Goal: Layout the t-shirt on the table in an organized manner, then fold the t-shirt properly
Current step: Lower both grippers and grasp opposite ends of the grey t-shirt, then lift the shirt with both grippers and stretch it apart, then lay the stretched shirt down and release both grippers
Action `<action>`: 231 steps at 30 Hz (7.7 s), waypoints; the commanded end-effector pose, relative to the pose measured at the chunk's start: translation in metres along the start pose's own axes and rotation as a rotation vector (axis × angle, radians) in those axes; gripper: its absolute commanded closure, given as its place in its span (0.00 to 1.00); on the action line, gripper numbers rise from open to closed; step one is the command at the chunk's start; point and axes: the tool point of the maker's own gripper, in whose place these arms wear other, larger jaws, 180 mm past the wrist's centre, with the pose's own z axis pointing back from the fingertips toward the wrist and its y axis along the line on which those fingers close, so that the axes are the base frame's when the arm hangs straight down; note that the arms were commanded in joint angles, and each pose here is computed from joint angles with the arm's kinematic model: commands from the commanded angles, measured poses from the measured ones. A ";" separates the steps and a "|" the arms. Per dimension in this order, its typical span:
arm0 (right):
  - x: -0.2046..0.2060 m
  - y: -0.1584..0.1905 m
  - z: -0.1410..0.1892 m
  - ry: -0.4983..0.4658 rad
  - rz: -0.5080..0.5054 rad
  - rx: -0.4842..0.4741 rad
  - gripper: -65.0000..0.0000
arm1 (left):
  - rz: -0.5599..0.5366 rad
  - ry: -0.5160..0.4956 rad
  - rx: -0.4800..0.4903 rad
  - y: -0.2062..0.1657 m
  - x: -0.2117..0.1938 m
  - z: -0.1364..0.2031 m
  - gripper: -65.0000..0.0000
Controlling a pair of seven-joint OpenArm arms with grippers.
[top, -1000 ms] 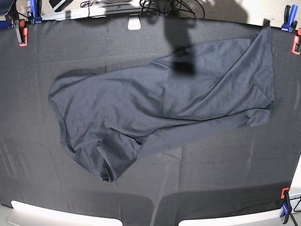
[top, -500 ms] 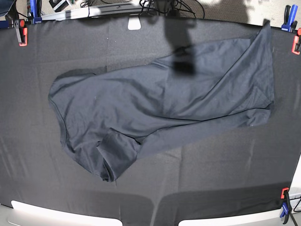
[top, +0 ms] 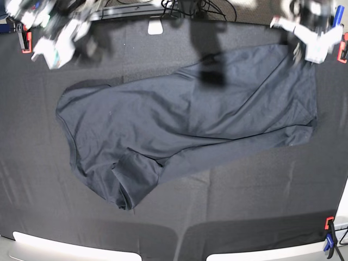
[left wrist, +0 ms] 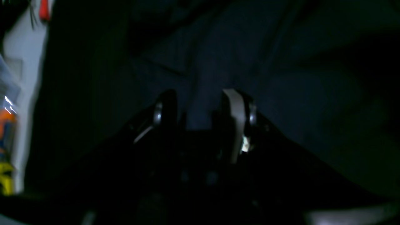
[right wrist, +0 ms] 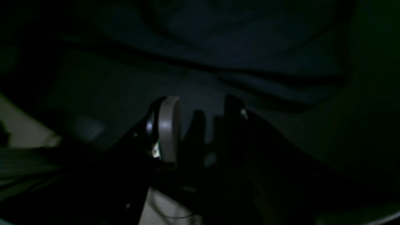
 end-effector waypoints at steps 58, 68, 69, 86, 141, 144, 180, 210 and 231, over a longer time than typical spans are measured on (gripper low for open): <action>-0.022 -0.146 -0.113 0.335 -0.378 -0.084 0.63 | -0.066 0.004 -0.048 0.030 0.016 -0.040 0.67; -0.012 -0.154 -0.114 0.286 -0.332 -0.119 1.00 | -0.066 0.011 -0.046 0.031 0.014 -0.039 0.67; -0.010 -0.156 -0.113 0.284 -0.319 -0.130 1.00 | -0.067 0.014 -0.043 0.032 0.013 -0.038 0.67; 0.008 -0.159 -0.108 0.253 -0.257 -0.160 1.00 | 0.252 0.230 0.072 0.062 -0.039 -0.011 0.67; 0.173 -0.217 -0.097 -0.175 -0.229 -0.260 1.00 | 0.527 -0.182 0.001 0.110 0.059 -0.088 1.00; 0.189 -0.234 -0.092 -0.224 -0.244 -0.314 1.00 | 0.590 -0.188 0.024 0.124 0.051 -0.108 1.00; 0.268 -0.286 -0.139 -0.182 -0.248 -0.314 0.56 | 0.661 -0.168 0.000 0.142 0.079 -0.218 1.00; 0.084 -0.142 -0.143 0.183 -0.182 0.088 0.62 | 0.660 -0.168 -0.003 0.141 0.079 -0.218 1.00; 0.056 -0.111 -0.203 0.406 0.613 -0.309 0.62 | 0.658 -0.167 -0.002 0.141 0.079 -0.218 1.00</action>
